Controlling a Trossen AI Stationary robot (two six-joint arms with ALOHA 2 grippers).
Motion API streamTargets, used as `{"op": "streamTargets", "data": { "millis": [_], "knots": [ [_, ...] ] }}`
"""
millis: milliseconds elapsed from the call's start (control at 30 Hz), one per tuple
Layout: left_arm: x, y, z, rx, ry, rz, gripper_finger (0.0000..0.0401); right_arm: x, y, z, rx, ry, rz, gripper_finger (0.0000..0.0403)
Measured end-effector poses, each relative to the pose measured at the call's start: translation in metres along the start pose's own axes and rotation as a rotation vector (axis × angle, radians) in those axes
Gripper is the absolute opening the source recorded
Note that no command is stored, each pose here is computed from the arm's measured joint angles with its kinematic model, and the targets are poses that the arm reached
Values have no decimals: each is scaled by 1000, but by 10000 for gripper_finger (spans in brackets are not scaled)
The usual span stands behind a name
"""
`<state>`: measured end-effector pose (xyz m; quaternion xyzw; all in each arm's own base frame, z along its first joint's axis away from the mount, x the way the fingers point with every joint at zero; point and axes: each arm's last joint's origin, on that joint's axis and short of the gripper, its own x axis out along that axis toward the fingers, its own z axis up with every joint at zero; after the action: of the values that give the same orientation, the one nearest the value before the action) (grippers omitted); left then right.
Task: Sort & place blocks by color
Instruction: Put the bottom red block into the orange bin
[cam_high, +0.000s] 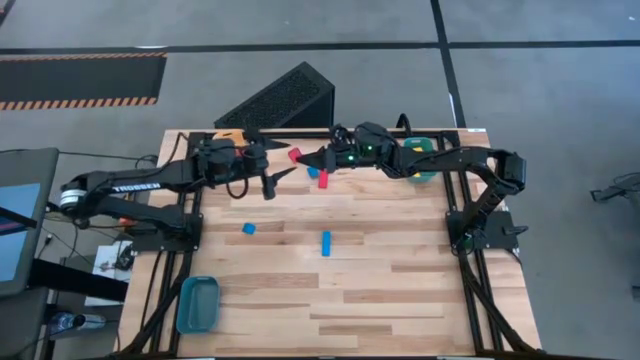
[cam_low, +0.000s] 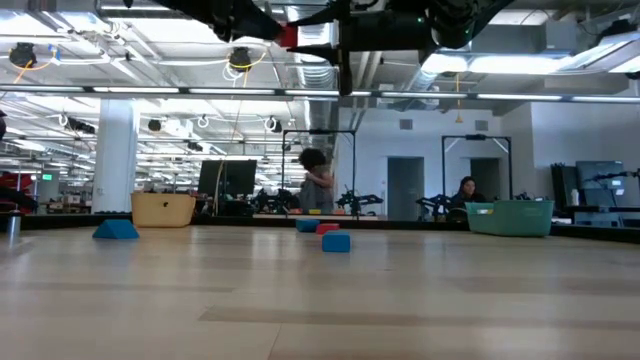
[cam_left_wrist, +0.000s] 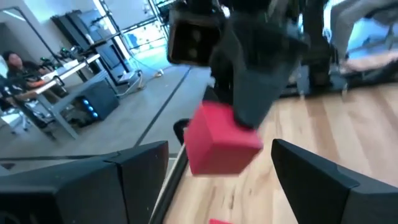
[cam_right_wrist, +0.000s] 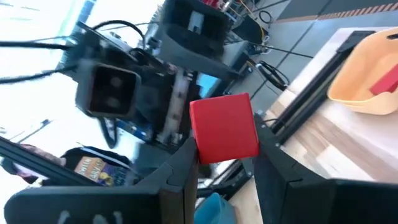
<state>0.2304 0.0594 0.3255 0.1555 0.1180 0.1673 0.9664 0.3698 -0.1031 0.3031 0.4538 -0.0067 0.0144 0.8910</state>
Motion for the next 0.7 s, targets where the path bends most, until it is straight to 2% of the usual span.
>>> {"op": "streamTargets", "data": {
  "millis": [167, 267, 400, 567, 700],
  "knots": [
    [6, -4, 0, 55, -14, -4, 275, 0, 4, 3, 44, -21, 38, 125],
    [5, -4, 6, 75, -59, 40, 270, 0, 3, 2, 53, -13, 34, 125],
    [4, -2, 10, 120, -80, 86, 244, 0, 3, 2, 58, -15, 38, 125],
    [4, -3, 9, 151, -69, 80, 203, 0, 3, 2, 61, -14, 35, 125],
    [4, -3, 9, 152, -67, 79, 187, 0, 3, 2, 61, -13, 38, 125]
  ]
}}
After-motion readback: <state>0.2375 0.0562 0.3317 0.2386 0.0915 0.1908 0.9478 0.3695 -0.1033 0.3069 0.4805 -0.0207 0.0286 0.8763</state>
